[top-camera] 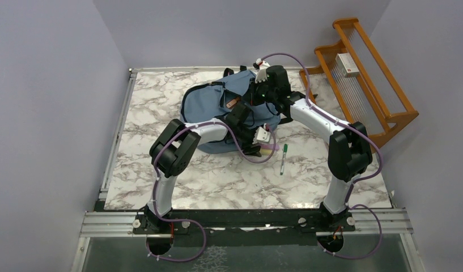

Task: Pack the student bag
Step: Pick up the stationery from the center of the board.

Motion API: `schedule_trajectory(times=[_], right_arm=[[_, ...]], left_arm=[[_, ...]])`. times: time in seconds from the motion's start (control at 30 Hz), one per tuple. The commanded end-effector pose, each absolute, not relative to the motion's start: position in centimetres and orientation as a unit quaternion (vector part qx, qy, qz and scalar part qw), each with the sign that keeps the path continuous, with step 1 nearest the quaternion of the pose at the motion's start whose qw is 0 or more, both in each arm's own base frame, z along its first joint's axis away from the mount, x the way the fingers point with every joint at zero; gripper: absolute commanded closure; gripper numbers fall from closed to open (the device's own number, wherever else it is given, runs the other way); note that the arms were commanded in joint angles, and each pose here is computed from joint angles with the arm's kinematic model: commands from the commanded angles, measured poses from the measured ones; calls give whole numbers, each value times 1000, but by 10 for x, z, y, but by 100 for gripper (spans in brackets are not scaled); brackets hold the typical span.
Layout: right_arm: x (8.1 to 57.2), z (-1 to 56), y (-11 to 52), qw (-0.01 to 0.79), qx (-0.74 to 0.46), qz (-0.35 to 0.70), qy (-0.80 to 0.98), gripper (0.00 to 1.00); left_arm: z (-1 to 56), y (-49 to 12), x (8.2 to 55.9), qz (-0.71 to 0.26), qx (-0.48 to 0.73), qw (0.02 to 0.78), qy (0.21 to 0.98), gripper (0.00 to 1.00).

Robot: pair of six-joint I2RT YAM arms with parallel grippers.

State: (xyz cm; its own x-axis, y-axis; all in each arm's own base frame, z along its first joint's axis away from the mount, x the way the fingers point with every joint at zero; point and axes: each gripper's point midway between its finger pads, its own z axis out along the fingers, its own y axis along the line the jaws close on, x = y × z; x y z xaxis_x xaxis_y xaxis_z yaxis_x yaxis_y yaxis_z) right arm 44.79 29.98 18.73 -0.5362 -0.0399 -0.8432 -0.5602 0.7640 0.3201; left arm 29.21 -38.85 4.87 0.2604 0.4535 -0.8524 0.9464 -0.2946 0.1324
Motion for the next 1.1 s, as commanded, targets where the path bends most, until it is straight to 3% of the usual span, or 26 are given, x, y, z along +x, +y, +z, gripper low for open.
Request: schedule_trajectory(times=[0.0,0.47,1.07], right_arm=[[445,200,295,458,-184,285,822,99],[445,196,297,454,-183,290,822,100],[445,196,302,446,-187,301,822,99]], left_arm=[[43,-392,288,-377,710,320,502,39],[45,-400,273,-346,725,321,501,43],[22,-387,270,-315,709,298,556,47]])
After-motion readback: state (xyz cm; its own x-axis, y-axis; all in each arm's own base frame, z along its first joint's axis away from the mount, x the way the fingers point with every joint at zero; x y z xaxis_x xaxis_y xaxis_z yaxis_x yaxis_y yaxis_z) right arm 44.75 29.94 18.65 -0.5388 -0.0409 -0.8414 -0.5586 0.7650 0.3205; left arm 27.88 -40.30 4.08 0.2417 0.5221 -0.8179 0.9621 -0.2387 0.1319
